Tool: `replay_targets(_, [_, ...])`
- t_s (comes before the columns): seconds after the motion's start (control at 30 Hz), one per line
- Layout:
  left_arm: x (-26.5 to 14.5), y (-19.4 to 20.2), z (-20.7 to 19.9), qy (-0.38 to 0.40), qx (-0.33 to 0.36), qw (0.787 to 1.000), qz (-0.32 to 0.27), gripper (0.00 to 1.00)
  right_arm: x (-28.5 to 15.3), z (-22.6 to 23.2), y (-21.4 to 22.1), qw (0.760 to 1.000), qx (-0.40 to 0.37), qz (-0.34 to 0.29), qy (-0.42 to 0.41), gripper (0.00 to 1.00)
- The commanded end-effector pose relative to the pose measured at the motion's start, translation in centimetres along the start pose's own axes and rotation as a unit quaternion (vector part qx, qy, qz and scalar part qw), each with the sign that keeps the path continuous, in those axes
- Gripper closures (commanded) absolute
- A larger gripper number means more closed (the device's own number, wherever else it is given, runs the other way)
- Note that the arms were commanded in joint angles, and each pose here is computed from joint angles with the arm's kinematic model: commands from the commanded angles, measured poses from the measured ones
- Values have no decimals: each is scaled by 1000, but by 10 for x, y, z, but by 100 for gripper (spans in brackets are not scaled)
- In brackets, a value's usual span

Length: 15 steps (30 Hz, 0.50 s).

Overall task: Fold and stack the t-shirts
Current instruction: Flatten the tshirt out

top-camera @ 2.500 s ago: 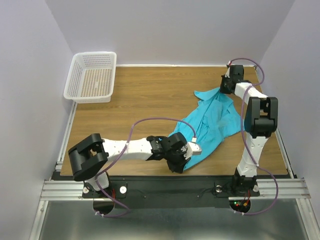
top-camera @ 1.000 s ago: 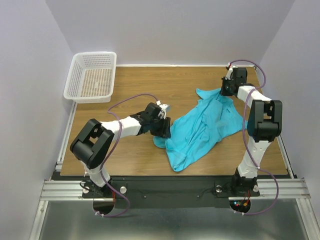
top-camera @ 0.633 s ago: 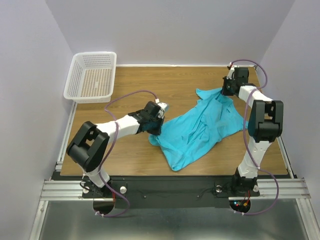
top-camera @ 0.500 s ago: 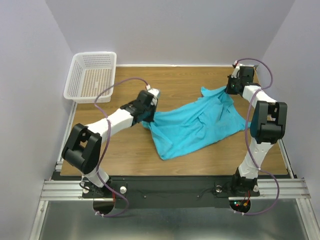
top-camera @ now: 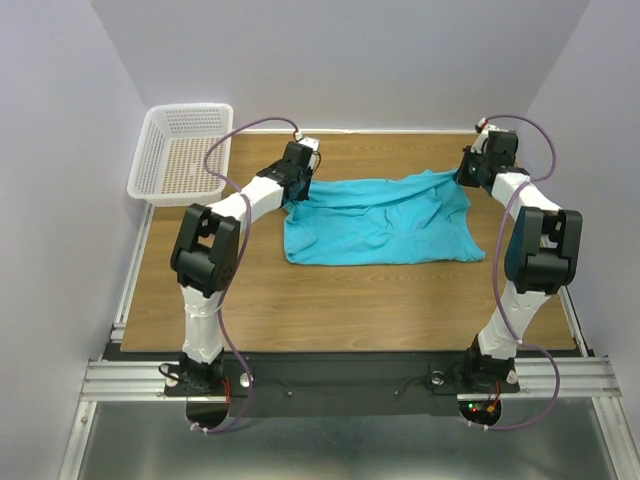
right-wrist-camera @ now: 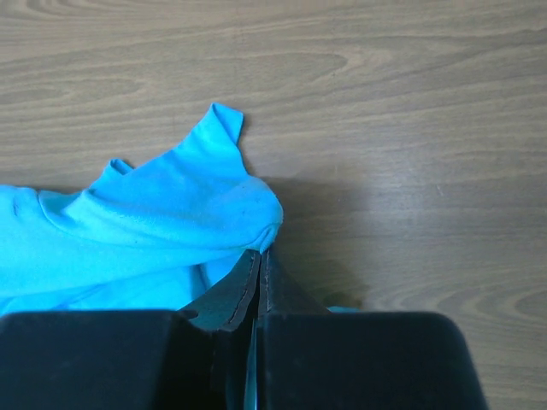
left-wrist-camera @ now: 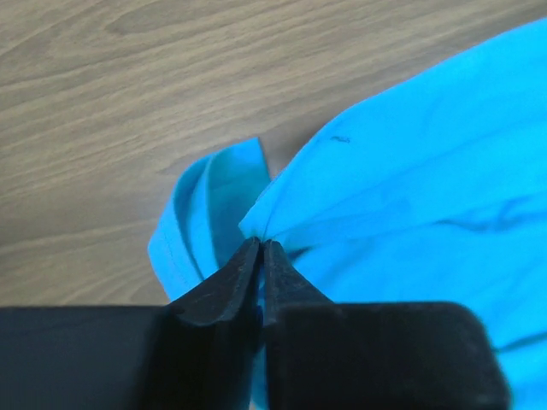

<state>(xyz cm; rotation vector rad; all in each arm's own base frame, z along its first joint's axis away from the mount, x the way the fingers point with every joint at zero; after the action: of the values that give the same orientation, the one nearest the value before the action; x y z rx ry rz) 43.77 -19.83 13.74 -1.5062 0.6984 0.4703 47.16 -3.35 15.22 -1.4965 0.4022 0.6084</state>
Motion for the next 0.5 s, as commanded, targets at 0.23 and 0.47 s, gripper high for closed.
replay_targets(0.23, [-48,-111,10,-17,-51,985,-162,33,-18,-6,-58,992,-85,-90,10,19])
replay_targets(0.47, [-126,-103,42,-22,-115,965,-236,10,-42,35,-13,978,-126,-59,-153,24])
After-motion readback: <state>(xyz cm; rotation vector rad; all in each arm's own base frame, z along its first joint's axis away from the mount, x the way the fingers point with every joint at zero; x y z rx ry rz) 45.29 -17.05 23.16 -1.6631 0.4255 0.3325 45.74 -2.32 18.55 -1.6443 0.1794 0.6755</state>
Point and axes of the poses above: each gripper's point midway between its finger pads, its own x axis out along the fingers, its own z axis along the line the jaws close on, y = z × x, the point moved 6 cm from there along -x, back along the fingers, and after that the axes turned 11 degrees about -x, right-handed, at the moved point
